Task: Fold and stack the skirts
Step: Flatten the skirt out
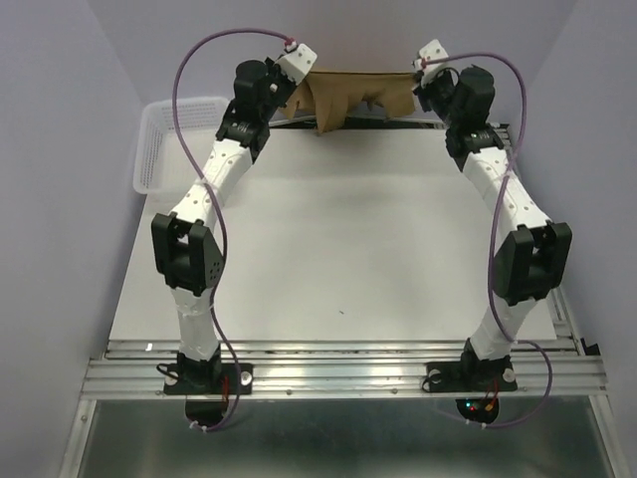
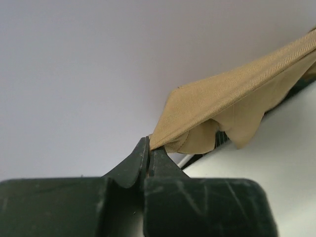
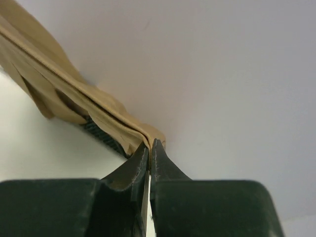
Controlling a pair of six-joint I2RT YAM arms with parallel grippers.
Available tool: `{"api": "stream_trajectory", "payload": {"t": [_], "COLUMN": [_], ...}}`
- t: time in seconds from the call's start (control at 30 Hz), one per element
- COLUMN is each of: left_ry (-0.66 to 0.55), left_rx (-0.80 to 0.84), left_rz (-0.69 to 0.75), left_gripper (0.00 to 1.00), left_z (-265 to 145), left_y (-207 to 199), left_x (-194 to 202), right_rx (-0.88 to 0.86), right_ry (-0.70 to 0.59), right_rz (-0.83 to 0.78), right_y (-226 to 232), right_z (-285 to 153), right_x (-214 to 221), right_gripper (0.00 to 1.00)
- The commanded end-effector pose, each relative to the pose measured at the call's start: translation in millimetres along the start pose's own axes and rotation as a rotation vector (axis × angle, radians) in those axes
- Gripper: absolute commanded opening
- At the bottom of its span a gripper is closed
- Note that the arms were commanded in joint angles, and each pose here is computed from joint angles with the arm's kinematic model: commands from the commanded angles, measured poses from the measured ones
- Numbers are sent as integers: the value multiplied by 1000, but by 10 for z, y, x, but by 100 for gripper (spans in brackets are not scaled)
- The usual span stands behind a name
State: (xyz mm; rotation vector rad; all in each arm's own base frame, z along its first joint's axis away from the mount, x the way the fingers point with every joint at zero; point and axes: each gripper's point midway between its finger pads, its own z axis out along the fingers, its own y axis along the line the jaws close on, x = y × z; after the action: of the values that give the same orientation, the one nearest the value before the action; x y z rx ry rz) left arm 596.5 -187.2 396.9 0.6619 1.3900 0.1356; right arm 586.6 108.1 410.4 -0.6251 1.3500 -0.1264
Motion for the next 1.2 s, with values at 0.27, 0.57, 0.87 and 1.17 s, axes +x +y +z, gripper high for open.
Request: {"api": "stream_trajectory", "payload": {"t": [0.27,0.57,0.87,1.17], "left_ry": [405,449,287,520], "left_rx": [256,627,657,607], "left_rz": [236,157,104,-253], "left_gripper": [0,49,97,69], "left_z": [-1633,-2876,-3418,-2603], "left_y": [-1156,-1974,-1766,-1972], "left_x": [2138,2249,1457,1591], "right_rx": [-514,-836,-619,-548], "right_ry": [235,310,377,665], "right_rz": [-349,-385,-233,316], "right_y": [1585,2230,1809,1663], "right_z": [-1957,-3158,-3137,-1868], "right_x": [1961,2179,1684,1841], "right_gripper": [1,62,93,75]}}
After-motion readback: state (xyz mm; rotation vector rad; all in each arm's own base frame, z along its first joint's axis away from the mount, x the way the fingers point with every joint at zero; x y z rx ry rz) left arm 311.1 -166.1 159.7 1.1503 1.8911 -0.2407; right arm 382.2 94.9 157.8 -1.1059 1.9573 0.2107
